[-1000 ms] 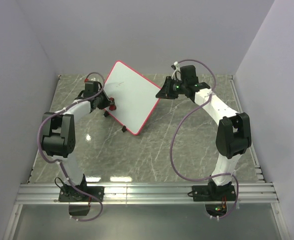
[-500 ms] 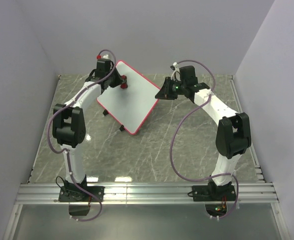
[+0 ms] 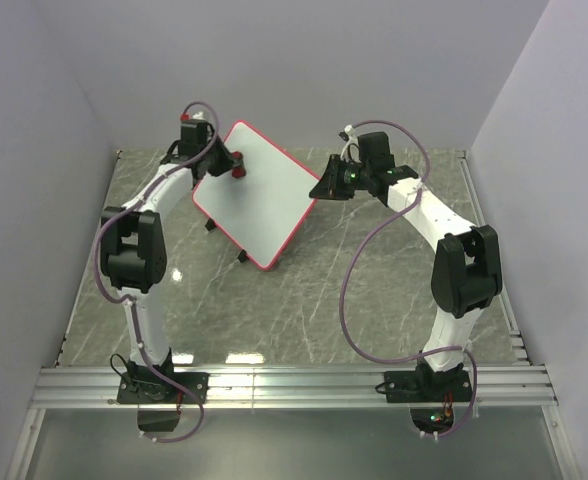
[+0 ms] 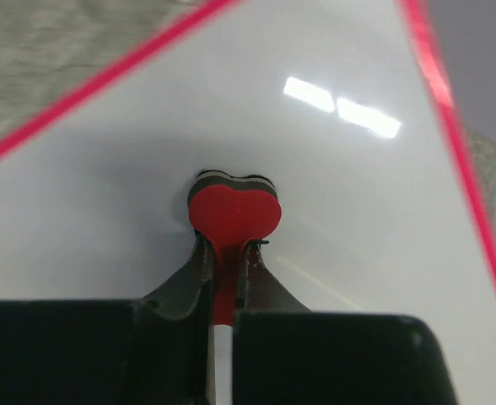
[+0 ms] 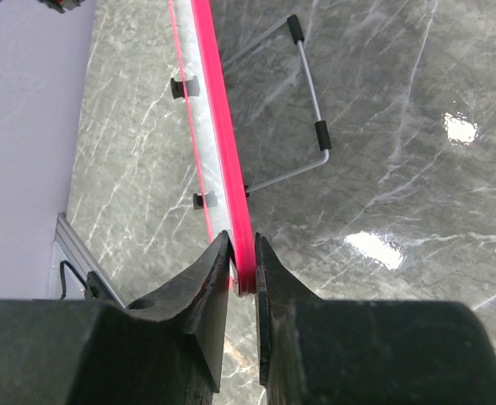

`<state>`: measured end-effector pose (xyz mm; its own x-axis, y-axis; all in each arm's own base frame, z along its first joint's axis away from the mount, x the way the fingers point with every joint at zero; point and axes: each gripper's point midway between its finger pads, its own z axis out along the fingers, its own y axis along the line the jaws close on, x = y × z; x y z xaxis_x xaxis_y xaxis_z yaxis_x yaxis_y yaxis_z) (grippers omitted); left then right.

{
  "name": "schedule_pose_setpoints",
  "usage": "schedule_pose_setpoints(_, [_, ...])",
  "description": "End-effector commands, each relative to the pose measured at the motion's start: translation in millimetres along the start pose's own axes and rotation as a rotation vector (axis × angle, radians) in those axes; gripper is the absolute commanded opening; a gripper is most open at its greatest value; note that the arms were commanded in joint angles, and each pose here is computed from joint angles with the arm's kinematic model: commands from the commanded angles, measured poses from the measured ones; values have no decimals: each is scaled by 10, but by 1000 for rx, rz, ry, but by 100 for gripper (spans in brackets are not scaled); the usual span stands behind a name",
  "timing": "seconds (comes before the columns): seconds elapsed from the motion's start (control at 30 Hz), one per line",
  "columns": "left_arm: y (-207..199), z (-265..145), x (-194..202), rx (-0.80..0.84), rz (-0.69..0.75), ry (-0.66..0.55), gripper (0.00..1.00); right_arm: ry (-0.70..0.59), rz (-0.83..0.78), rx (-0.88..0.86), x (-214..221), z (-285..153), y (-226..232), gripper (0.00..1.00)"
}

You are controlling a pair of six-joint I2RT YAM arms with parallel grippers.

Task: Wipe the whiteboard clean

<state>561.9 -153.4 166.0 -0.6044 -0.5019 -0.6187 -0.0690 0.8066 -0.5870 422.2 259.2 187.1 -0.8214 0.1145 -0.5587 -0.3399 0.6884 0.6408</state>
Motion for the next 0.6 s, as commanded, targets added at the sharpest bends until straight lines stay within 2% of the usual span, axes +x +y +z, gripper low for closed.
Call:
schedule_pose_setpoints(0.0, [632,71,75,-103,-58,44,0,44,-75,4,164,55,70,0])
schedule_pose_setpoints(0.07, [796,124,139,-136,-56,76,0,48,-72,2,168,75,62,0])
schedule_pose_setpoints(0.23, [747,156,108,-117,-37,74,0,47,-73,0,146,84,70,0])
schedule_pose_setpoints(0.57, [-99,24,197,7,47,71,0,40,-84,15,120,68,58,0])
